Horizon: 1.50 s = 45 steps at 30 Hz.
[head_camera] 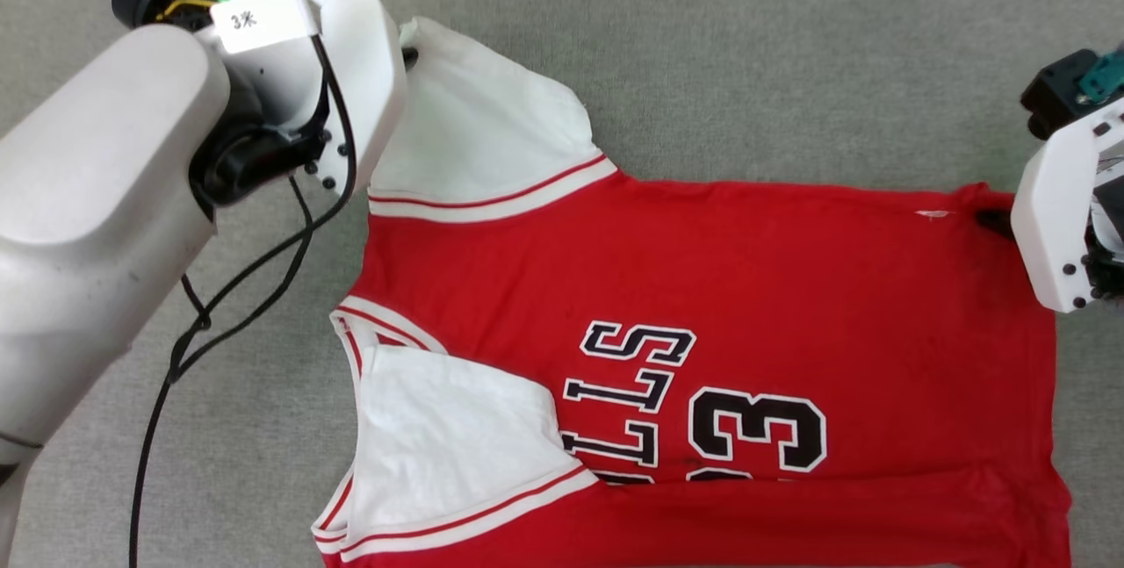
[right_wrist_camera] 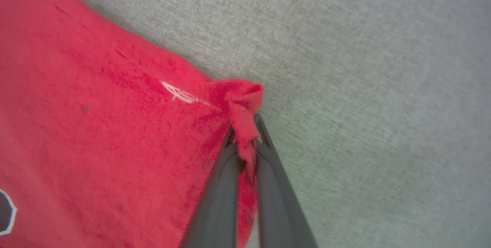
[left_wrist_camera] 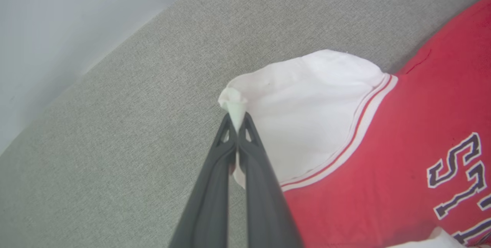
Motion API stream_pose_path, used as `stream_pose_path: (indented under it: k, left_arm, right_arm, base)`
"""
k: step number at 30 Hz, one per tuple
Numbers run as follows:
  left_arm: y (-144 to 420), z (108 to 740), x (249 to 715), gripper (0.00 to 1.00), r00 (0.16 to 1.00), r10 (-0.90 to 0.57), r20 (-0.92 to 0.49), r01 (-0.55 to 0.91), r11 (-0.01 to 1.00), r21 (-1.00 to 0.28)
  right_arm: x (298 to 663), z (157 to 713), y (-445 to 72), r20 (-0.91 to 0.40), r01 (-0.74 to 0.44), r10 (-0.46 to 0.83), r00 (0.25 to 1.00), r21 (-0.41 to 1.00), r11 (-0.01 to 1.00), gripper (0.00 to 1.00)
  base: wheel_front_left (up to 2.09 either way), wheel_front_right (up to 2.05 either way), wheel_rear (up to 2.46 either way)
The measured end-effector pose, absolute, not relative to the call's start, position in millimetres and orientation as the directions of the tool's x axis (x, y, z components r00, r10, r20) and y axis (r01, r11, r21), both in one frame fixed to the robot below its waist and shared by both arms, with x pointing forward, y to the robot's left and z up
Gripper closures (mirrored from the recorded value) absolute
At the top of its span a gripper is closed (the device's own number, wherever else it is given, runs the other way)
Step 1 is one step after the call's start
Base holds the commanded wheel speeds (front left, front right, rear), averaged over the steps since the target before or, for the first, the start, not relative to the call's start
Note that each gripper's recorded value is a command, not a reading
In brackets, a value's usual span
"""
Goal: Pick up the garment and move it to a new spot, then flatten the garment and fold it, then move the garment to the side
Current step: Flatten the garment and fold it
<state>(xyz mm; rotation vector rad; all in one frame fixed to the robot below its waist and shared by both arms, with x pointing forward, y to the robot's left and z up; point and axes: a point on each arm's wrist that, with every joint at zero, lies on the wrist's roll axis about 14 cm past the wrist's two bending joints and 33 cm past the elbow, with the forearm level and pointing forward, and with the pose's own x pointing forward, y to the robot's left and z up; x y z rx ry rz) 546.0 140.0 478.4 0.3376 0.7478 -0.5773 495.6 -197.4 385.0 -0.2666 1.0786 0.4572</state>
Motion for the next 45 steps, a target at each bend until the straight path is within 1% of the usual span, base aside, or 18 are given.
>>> stream_pose_path:
  k: [4, 8, 13, 17, 24, 28, 35, 38, 39, 40, 42, 45]
  left_arm:
    - [140, 495, 532, 1.0, 0.616, -0.39, -0.684, 0.599, 0.796, 0.086]
    - [146, 511, 513, 1.0, 0.645, -0.404, -0.648, 0.594, 0.799, 0.093]
    - [153, 514, 474, 1.0, 0.647, -0.42, -0.637, 0.598, 0.798, 0.082]
    - [160, 505, 438, 1.0, 0.634, -0.417, -0.651, 0.589, 0.806, 0.057]
    - [171, 462, 372, 1.0, 0.559, -0.405, -0.724, 0.556, 0.831, -0.035]
    - [170, 428, 338, 1.0, 0.482, -0.407, -0.776, 0.529, 0.841, -0.113]
    - [174, 388, 302, 1.0, 0.396, -0.386, -0.833, 0.472, 0.864, -0.176]
    - [169, 381, 297, 1.0, 0.388, -0.398, -0.832, 0.459, 0.866, -0.2]
    - [169, 381, 300, 0.59, 0.404, -0.394, -0.826, 0.453, 0.87, -0.194]
    - [170, 382, 302, 0.0, 0.425, -0.387, -0.818, 0.45, 0.875, -0.18]
    - [169, 387, 308, 0.0, 0.468, -0.387, -0.795, 0.442, 0.881, -0.169]
    - [171, 401, 321, 0.0, 0.559, -0.379, -0.738, 0.431, 0.893, -0.132]
  right_arm:
    - [497, 413, -198, -0.838, -0.47, 0.261, 0.479, 0.006, 0.883, 1.0]
    - [486, 434, -198, -0.79, -0.477, 0.293, 0.539, 0.0, 0.879, 1.0]
    - [459, 447, -202, -0.755, -0.483, 0.319, 0.573, 0.003, 0.875, 1.0]
    - [432, 447, -204, -0.743, -0.494, 0.334, 0.58, 0.005, 0.869, 1.0]
    - [385, 427, -208, -0.759, -0.488, 0.355, 0.546, 0.057, 0.871, 1.0]
    - [364, 406, -209, -0.782, -0.47, 0.358, 0.51, 0.095, 0.878, 1.0]
    - [336, 373, -203, -0.82, -0.449, 0.369, 0.438, 0.156, 0.88, 1.0]
    - [331, 366, -202, -0.826, -0.44, 0.366, 0.428, 0.163, 0.883, 1.0]
    - [332, 366, -202, -0.823, -0.435, 0.365, 0.435, 0.163, 0.886, 0.31]
    - [333, 367, -201, -0.817, -0.434, 0.368, 0.445, 0.163, 0.886, 0.0]
    - [338, 373, -199, -0.794, -0.436, 0.377, 0.476, 0.16, 0.886, 0.0]
    - [345, 388, -193, -0.749, -0.456, 0.403, 0.526, 0.152, 0.877, 0.0]
  base:
    - [0.0, 0.0, 0.0]
    - [0.0, 0.0, 0.0]
    - [0.0, 0.0, 0.0]
    - [0.0, 0.0, 0.0]
    - [0.0, 0.0, 0.0]
    - [0.0, 0.0, 0.0]
    - [0.0, 0.0, 0.0]
    - [0.0, 0.0, 0.0]
    - [0.0, 0.0, 0.0]
    - [0.0, 0.0, 0.0]
    - [0.0, 0.0, 0.0]
    - [0.0, 0.0, 0.0]
